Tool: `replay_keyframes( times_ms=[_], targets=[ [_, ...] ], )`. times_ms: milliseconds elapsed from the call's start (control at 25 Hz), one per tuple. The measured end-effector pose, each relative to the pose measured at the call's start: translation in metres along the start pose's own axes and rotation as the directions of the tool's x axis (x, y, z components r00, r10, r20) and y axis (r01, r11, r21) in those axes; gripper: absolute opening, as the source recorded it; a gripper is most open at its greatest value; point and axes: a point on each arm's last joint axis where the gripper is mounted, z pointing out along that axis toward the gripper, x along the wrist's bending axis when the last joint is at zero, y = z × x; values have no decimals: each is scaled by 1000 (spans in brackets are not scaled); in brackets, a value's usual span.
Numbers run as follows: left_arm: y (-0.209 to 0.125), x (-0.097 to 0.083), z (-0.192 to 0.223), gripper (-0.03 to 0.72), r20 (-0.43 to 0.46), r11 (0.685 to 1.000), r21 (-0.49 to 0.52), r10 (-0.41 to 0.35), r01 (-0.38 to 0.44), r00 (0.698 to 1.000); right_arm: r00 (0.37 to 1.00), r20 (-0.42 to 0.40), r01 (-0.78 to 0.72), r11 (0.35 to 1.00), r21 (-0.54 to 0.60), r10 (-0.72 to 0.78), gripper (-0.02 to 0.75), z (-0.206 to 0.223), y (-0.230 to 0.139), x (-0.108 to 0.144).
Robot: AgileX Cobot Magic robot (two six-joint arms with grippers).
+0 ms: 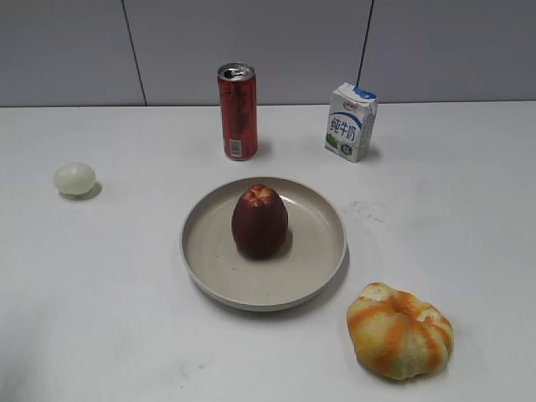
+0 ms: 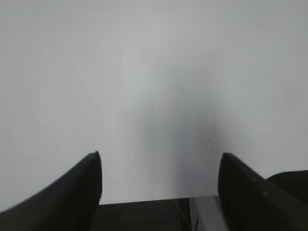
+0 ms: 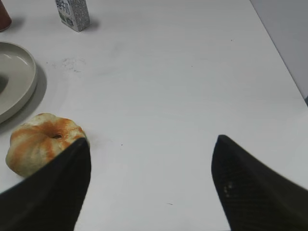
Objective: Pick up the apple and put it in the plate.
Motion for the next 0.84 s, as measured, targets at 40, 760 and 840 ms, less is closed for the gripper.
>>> replay_keyframes(
  times_ms=[40, 760, 840],
  targets=[
    [-12, -2, 2, 571, 4, 1000, -5, -2, 2, 1000, 1000, 0, 0, 1000, 0, 0, 589, 0, 0, 0],
    [-131, -23, -22, 571, -43, 834, -551, 4, -27, 999, 1000, 0, 1, 1000, 0, -1, 589, 0, 0, 0],
    [-139, -24, -25, 571, -50, 803, -595, 5, -34, 999, 1000, 0, 0, 1000, 0, 0, 589, 0, 0, 0]
  ],
)
